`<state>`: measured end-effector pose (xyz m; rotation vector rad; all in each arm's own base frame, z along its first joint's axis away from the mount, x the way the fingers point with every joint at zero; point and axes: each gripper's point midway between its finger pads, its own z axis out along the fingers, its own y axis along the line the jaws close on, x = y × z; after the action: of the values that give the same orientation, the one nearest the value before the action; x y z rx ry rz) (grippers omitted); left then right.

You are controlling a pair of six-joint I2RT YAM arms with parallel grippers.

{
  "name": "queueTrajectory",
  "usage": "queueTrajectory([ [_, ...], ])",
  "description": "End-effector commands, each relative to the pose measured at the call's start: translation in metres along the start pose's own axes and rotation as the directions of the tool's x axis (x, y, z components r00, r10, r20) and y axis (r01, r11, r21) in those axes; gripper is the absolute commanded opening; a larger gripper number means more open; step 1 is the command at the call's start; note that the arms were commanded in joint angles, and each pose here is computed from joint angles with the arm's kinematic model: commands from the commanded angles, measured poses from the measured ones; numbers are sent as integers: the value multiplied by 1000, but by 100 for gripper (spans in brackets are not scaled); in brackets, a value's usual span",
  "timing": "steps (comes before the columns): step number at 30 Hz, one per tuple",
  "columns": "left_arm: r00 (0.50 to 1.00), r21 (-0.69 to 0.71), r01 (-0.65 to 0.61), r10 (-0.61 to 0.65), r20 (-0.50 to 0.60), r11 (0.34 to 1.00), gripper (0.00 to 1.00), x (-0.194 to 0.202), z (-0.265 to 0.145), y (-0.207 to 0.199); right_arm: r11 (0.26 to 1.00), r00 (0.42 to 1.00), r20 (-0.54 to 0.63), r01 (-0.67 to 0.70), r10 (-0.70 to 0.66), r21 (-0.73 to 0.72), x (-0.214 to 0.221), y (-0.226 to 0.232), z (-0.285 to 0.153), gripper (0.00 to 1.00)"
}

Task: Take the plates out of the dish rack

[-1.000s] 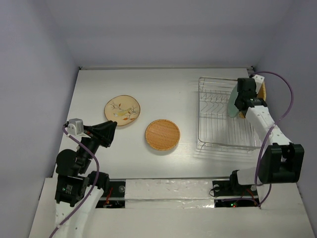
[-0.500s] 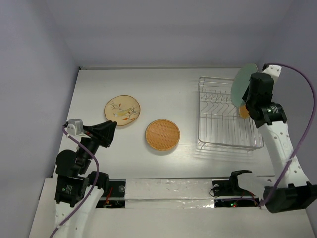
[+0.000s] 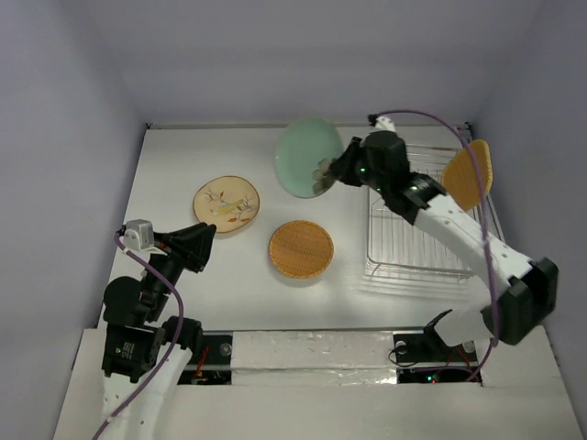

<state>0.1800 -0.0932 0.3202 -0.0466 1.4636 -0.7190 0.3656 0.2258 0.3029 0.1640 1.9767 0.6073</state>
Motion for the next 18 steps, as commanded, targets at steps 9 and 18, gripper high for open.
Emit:
queueTrajectory([
  [9,1000,-29,-2,3,31,1000,27,-9,6,5,790,948,-153,-317,279,-524,31,206,83,0],
  [18,999,-27,-7,7,31,1000,27,-10,7,5,735,896,-316,-439,313,-517,104,230,125,0],
])
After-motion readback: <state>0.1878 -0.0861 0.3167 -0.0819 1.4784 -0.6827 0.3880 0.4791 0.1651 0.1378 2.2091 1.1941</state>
